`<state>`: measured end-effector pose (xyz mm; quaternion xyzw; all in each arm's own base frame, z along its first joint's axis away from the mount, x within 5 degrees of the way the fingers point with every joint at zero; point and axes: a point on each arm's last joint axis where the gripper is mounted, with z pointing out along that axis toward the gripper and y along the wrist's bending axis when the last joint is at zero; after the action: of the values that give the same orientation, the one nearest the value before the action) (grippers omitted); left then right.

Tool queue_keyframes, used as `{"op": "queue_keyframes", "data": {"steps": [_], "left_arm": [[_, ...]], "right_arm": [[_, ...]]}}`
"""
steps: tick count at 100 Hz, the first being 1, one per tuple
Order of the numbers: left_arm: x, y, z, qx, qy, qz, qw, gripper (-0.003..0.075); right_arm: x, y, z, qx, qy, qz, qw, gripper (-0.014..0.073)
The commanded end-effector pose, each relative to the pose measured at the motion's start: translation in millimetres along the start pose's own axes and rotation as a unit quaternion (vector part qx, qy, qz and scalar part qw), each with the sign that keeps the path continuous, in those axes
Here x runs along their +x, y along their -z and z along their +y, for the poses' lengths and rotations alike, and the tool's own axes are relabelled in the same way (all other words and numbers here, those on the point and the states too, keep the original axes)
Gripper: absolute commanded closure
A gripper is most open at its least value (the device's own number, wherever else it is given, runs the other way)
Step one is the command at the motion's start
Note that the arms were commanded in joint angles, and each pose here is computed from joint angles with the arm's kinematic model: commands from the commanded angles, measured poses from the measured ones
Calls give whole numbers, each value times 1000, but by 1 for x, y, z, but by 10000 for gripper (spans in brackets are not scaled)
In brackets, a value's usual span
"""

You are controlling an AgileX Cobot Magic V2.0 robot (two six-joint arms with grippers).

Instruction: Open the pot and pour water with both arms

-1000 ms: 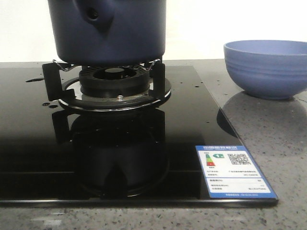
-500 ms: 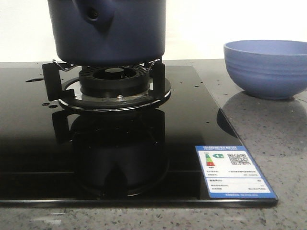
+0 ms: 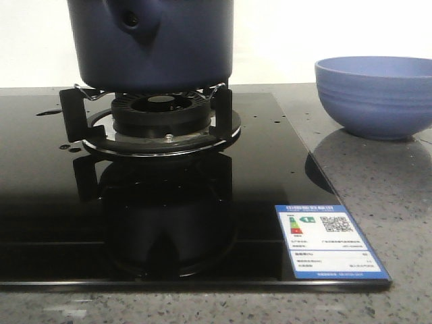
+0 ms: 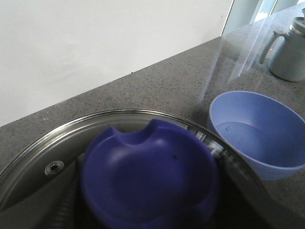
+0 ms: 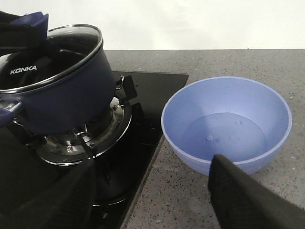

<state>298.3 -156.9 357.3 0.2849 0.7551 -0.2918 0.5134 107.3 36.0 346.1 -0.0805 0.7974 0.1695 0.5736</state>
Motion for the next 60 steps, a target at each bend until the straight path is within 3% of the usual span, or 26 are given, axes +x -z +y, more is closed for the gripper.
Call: {"op": "queue_keyframes", "data": {"steps": [1,30,60], "left_arm": [[-34,24,-14,6,-6,-64,998,360],[-66,58,-27,-10,-41,-124,991,360],[-76,98,-1,-80,-47,-153,984,360]], "right_arm": [[-15,3,1,5,3,-41,999,146],[-33,-10,4,-15,10,19,1000,146],[-71,-64,-13,10,8,133,991,146]]}}
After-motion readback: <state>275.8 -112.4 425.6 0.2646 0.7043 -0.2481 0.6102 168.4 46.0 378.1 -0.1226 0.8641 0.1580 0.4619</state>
